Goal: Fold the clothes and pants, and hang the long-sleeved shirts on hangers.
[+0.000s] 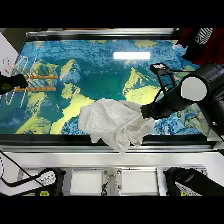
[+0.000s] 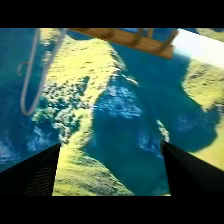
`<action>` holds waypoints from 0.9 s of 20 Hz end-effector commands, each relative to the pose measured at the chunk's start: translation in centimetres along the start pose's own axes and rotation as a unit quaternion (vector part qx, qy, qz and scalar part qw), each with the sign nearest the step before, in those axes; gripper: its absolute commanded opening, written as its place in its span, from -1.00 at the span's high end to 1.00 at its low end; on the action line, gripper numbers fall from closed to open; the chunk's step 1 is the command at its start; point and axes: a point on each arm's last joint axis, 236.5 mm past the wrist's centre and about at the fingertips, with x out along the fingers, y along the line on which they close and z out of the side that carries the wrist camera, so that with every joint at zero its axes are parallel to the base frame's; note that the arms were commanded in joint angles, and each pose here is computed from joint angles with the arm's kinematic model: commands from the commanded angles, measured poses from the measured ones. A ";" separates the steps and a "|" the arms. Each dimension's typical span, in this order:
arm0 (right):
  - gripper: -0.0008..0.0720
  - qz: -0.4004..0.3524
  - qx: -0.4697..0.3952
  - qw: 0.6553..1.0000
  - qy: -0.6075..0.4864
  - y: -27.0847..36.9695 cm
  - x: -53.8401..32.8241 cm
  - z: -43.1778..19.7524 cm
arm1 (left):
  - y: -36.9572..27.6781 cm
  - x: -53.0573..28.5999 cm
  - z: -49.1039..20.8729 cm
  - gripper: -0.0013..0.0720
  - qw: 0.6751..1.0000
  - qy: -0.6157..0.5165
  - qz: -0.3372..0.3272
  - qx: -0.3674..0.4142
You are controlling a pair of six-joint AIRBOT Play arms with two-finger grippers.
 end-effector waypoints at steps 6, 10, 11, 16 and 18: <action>0.91 0.000 0.000 1.000 0.000 0.0 0.0 0.0 | 6.6 14.1 -0.5 -0.95 0.991 0.018 0.101 0.087; 0.91 0.000 0.000 1.000 0.000 0.0 0.0 0.0 | 6.6 17.6 -0.9 -0.95 0.982 0.024 0.123 0.140; 0.91 0.000 0.000 1.000 0.000 0.0 0.0 0.0 | 7.0 18.3 -1.0 -0.95 0.982 0.032 0.125 0.137; 0.91 0.000 0.000 1.000 0.000 0.0 0.0 0.0 | 8.4 20.9 -0.1 -0.95 0.981 0.065 0.134 0.123; 0.91 0.000 0.000 1.000 0.000 0.0 0.0 0.0 | 8.5 22.0 -0.2 -0.95 0.981 0.076 0.134 0.120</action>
